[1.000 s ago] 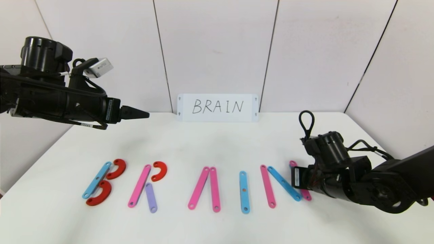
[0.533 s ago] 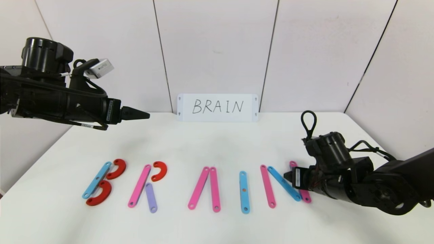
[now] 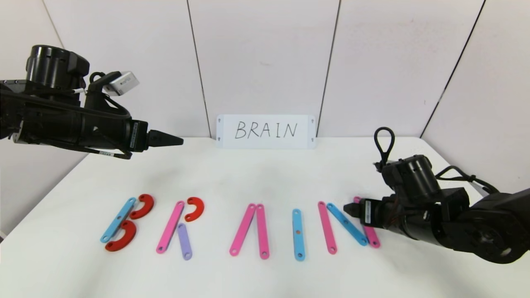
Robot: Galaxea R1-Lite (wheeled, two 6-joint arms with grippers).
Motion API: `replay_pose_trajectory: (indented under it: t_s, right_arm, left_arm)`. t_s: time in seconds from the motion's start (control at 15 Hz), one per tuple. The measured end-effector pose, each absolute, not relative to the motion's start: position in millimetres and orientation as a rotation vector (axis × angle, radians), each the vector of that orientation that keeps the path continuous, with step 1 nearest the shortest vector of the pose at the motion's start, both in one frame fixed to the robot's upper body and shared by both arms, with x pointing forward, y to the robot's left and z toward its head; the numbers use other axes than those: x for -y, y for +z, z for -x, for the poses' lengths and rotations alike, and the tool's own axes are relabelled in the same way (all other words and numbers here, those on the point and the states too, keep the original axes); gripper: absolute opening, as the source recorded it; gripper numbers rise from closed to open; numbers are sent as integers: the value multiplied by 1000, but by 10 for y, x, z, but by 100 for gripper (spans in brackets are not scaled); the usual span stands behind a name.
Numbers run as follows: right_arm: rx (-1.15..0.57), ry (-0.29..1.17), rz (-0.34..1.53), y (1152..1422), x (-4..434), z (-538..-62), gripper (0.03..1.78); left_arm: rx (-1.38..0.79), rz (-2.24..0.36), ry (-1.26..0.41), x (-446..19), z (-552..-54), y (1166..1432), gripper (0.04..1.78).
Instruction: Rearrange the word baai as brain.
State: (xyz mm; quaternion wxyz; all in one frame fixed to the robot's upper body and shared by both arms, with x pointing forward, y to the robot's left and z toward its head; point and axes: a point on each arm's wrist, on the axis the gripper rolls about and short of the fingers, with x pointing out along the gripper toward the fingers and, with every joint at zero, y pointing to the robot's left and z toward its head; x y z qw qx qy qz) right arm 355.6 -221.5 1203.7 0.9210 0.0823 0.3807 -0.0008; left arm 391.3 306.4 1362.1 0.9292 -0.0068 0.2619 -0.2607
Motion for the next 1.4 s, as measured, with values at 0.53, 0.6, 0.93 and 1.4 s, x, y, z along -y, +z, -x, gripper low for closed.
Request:
replay_pose_trajectory:
  t_s: [0.53,0.6,0.93,1.4]
  right_arm:
    - [-714,86,-115,12285,2225,-3510,174]
    - [-701,123,-106,12344,2229,-3491,174]
    - [-696,278,-41,12667,2312,-3252,174]
    - [-645,350,-32,13119,2564,-2662,174]
  left_arm:
    - [-546,12,-534,-3044,-3917,13595,174]
    - [-544,12,-533,-3046,-3910,13600,174]
    - [-520,6,-523,-3071,-3722,13678,174]
    - [-489,-25,-469,-3133,-3013,13695,174]
